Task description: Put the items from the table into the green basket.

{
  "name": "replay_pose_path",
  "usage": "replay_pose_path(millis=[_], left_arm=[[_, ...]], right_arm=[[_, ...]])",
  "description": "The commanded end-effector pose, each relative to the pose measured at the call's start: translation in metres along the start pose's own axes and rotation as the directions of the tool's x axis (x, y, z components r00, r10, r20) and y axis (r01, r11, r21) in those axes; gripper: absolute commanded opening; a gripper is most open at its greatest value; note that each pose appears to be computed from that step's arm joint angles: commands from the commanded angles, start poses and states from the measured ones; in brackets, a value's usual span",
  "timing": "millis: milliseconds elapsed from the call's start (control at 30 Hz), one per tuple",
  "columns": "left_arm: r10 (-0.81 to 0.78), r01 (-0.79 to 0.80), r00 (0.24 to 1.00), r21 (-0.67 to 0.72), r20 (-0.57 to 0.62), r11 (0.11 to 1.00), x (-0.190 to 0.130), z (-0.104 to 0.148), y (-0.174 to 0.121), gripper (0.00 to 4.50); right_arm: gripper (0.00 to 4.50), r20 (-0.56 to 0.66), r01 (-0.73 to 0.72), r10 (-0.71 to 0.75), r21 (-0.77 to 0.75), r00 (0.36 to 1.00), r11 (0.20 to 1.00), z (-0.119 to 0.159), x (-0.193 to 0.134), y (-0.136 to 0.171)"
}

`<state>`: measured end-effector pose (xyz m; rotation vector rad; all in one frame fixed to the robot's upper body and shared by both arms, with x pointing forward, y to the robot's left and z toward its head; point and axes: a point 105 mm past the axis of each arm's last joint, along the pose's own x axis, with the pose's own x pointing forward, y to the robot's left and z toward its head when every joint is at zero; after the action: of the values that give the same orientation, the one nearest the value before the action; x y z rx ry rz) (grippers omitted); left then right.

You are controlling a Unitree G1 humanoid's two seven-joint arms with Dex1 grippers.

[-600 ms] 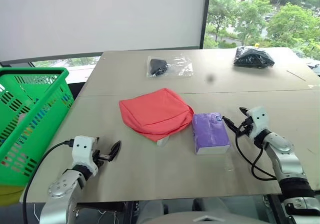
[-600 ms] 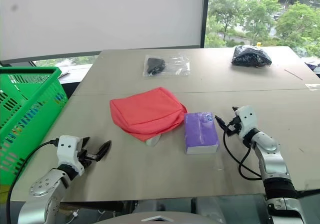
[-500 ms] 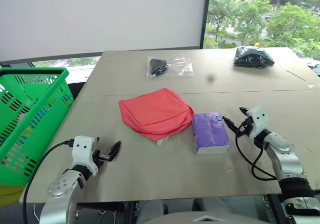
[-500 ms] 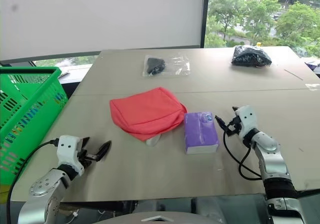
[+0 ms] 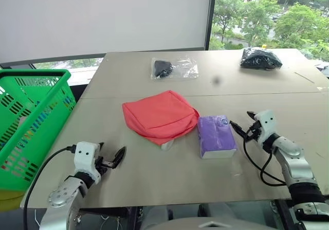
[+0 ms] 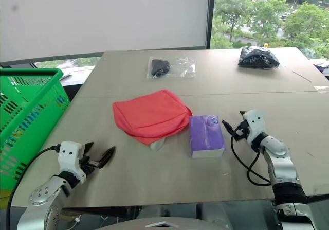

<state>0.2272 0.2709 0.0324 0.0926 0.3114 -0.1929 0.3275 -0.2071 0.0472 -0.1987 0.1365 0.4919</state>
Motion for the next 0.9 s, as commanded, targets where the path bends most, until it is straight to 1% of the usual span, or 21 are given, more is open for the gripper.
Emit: replay_pose_path(millis=[33,100,167,233,267,333,400,467,500,533,600,667,800,867,900], left_arm=[[0.002,-0.003,0.999,0.026,0.052,1.000,-0.002,0.012,0.004,4.45],[-0.015,0.012,0.997,0.036,0.072,0.999,-0.005,0.017,0.006,4.45],[-0.045,0.041,0.994,0.039,0.103,0.998,-0.009,0.026,0.007,4.45],[-0.101,0.102,0.982,0.002,0.159,0.995,-0.017,0.041,0.007,4.45],[-0.121,0.125,0.975,-0.010,0.186,0.992,-0.021,0.049,0.008,4.45],[-0.151,0.162,0.961,-0.029,0.231,0.986,-0.029,0.061,0.010,4.45],[-0.265,0.276,0.935,-0.012,0.236,0.961,-0.051,0.072,0.003,4.45],[-0.392,0.394,0.901,0.027,0.187,0.919,-0.070,0.076,-0.012,4.45],[-0.437,0.435,0.885,0.050,0.159,0.899,-0.076,0.078,-0.019,4.45],[-0.464,0.460,0.875,0.063,0.141,0.886,-0.080,0.079,-0.024,4.45],[-0.517,0.510,0.851,0.090,0.090,0.856,-0.087,0.079,-0.034,4.45],[-0.546,0.539,0.837,0.118,0.041,0.834,-0.091,0.078,-0.041,4.45],[-0.527,0.516,0.849,0.165,0.035,0.841,-0.090,0.081,-0.043,4.45],[-0.508,0.495,0.860,0.168,0.046,0.853,-0.091,0.082,-0.044,4.45],[-0.502,0.489,0.863,0.164,0.048,0.857,-0.092,0.081,-0.045,4.45]], right_arm=[[4.50,0.070,0.001,0.002,-0.049,0.998,0.999,0.022,0.001,-0.009],[4.50,0.099,-0.024,0.032,-0.080,0.995,0.996,0.037,0.005,-0.010],[4.50,0.144,-0.062,0.076,-0.097,0.987,0.993,0.058,0.010,-0.009],[4.50,0.182,-0.141,0.158,-0.101,0.971,0.985,0.084,0.020,0.002],[4.50,0.183,-0.183,0.202,-0.118,0.962,0.976,0.093,0.026,0.009],[4.50,0.163,-0.242,0.262,-0.133,0.951,0.961,0.103,0.034,0.021],[4.50,0.141,-0.381,0.403,-0.158,0.904,0.911,0.121,0.046,0.058],[4.50,0.126,-0.515,0.539,-0.181,0.833,0.838,0.136,0.050,0.096],[4.50,0.102,-0.570,0.594,-0.193,0.798,0.799,0.138,0.050,0.111],[4.50,0.081,-0.601,0.624,-0.201,0.777,0.774,0.139,0.049,0.120],[4.50,-0.007,-0.647,0.664,-0.238,0.747,0.725,0.133,0.054,0.136],[4.50,-0.063,-0.682,0.693,-0.265,0.718,0.682,0.131,0.063,0.154],[4.50,-0.214,-0.723,0.696,-0.322,0.685,0.612,0.115,0.083,0.177],[4.50,-0.260,-0.729,0.682,-0.296,0.683,0.617,0.109,0.090,0.183],[4.50,-0.273,-0.742,0.691,-0.281,0.669,0.608,0.109,0.092,0.187]])
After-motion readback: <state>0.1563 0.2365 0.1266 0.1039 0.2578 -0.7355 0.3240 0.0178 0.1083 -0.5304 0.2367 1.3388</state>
